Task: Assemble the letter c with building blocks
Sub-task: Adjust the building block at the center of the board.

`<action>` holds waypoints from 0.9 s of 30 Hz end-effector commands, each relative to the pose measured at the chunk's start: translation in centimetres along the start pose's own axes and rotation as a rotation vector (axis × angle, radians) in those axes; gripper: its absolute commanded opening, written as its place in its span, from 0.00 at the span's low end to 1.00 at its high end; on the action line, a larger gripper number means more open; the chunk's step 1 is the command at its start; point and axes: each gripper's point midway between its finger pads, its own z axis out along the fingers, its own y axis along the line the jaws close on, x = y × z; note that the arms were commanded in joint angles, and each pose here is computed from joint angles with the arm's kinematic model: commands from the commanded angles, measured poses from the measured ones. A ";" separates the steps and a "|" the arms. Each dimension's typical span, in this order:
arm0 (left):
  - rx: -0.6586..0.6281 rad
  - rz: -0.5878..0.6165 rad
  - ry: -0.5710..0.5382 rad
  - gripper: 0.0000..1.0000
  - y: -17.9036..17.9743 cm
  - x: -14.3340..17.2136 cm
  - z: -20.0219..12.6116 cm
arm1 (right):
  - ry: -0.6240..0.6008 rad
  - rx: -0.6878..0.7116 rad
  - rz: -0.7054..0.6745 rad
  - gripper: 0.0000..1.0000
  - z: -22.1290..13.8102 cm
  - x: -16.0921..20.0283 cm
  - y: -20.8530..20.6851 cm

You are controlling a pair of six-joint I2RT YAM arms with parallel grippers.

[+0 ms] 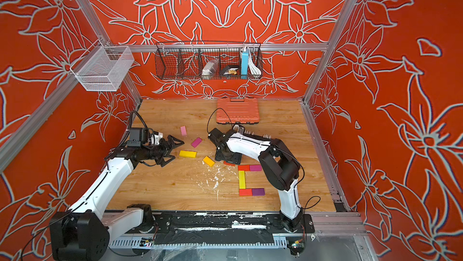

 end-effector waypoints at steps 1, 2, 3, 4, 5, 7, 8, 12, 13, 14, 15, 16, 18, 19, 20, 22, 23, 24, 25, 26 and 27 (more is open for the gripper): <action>0.011 0.012 0.004 0.99 -0.2 -0.1 0.0 | 0.026 0.013 0.018 0.85 1.2 0.4 -0.5; 0.012 0.014 0.003 0.99 -0.2 -0.1 0.0 | 0.030 0.011 0.019 0.85 1.3 0.4 -0.5; 0.011 0.013 0.003 0.99 -0.2 0.0 0.0 | 0.033 0.010 0.020 0.85 1.4 0.5 -0.5; 0.011 0.011 0.003 0.99 -0.2 0.0 0.0 | 0.032 0.006 0.024 0.84 1.4 0.5 -0.5; 0.010 0.010 0.003 0.99 -0.1 0.0 0.0 | 0.036 0.004 0.025 0.84 1.6 0.5 -0.6; 0.009 0.011 0.002 0.99 -0.1 -0.1 0.0 | 0.037 -0.003 0.028 0.84 1.7 0.5 -0.6; 0.008 0.010 0.001 0.98 -0.1 -0.1 0.0 | 0.039 -0.003 0.029 0.83 1.8 0.5 -0.7; 0.007 0.009 -0.001 0.99 -0.1 -0.1 -0.1 | 0.042 -0.011 0.033 0.82 2.1 0.5 -0.7; 0.006 0.009 0.000 0.99 -0.1 -0.1 0.0 | 0.046 -0.013 0.034 0.81 2.2 0.5 -0.7; 0.006 0.009 0.000 0.99 -0.1 -0.1 0.0 | 0.048 -0.014 0.030 0.81 2.3 0.5 -0.6; 0.006 0.009 0.000 0.99 -0.1 -0.1 0.0 | 0.050 -0.016 0.029 0.80 2.3 0.5 -0.6; 0.006 0.008 0.000 0.99 0.0 0.0 -0.1 | 0.053 -0.019 0.027 0.79 2.5 0.5 -0.5; 0.002 0.007 -0.001 0.99 0.0 -0.1 0.0 | 0.058 -0.026 0.020 0.76 2.6 0.6 -0.4; 0.003 0.008 -0.002 0.99 0.0 0.0 -0.1 | 0.059 -0.029 0.013 0.75 2.7 0.7 -0.4; 0.002 0.006 -0.001 0.99 0.1 0.0 0.0 | 0.059 -0.034 0.008 0.73 2.7 0.6 -0.3; 0.002 0.008 -0.002 0.99 0.1 0.0 0.0 | 0.060 -0.035 -0.006 0.70 2.8 0.6 -0.2; 0.000 0.007 -0.001 0.99 0.2 0.0 0.0 | 0.061 -0.036 -0.015 0.69 2.8 0.6 -0.2; 0.001 0.008 -0.001 0.99 0.2 0.0 0.0 | 0.065 -0.036 -0.024 0.68 2.9 0.7 -0.2; 0.000 0.005 -0.001 0.99 0.2 0.1 0.0 | 0.067 -0.037 -0.032 0.66 2.9 0.7 -0.1; -0.001 0.004 -0.002 0.99 0.3 0.1 0.0 | 0.070 -0.037 -0.038 0.65 3.0 0.8 -0.2; -0.001 0.003 -0.002 0.99 0.3 0.1 0.0 | 0.071 -0.039 -0.046 0.63 3.1 0.8 -0.1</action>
